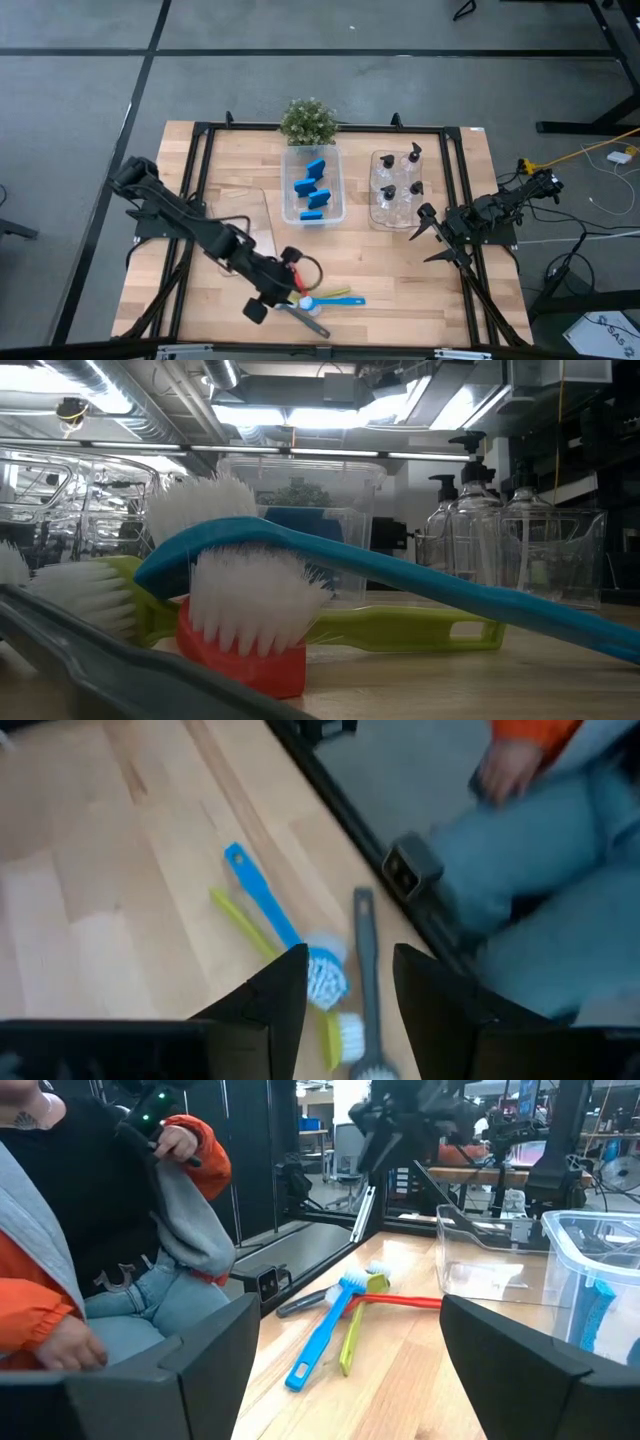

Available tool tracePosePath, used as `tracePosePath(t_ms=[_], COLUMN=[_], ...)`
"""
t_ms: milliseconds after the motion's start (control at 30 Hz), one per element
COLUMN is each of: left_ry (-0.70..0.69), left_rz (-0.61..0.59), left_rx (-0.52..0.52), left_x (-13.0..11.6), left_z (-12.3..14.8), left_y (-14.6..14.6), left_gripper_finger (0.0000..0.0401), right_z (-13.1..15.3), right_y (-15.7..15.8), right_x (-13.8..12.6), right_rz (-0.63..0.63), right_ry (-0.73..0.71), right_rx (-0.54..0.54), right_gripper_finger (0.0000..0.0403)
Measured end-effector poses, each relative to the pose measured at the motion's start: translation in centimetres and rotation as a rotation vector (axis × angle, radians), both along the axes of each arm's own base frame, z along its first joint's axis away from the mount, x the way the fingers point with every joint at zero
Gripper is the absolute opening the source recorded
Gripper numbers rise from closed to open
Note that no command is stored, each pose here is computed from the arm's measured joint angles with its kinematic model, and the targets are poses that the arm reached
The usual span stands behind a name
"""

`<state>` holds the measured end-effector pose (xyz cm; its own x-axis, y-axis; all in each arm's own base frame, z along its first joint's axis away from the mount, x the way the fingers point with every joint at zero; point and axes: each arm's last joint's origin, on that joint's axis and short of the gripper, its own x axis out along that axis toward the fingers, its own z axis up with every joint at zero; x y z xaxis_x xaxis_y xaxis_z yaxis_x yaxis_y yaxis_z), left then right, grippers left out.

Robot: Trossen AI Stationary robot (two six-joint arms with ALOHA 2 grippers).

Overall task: Pick & Place Kitchen Sink Supplies
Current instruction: Put the blue brush into the left transparent bin

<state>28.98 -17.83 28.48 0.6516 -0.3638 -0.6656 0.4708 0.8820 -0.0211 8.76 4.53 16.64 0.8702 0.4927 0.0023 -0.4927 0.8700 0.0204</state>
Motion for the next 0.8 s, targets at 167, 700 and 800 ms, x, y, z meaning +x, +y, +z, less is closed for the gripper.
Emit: tracePosePath(t_ms=[167,700,800], left_ry=[0.076,0.093,0.095], left_rz=[-0.022,-0.077,-0.048], left_rx=[0.071,0.242,0.283], left_x=[1.1,3.5,3.9], left_z=[-1.8,-7.1,-8.1], left_y=[-0.7,-2.0,-2.1], left_gripper_finger=[0.0143,0.0143,0.0143], right_z=[0.0,0.0,0.0], right_y=[0.0,0.0,0.0], right_x=[0.0,0.0,0.0], right_rz=[0.000,0.000,0.000], right_ry=[0.000,-0.001,0.001], right_rx=[0.000,-0.001,0.001], right_gripper_finger=[0.0308,0.0308,0.0308])
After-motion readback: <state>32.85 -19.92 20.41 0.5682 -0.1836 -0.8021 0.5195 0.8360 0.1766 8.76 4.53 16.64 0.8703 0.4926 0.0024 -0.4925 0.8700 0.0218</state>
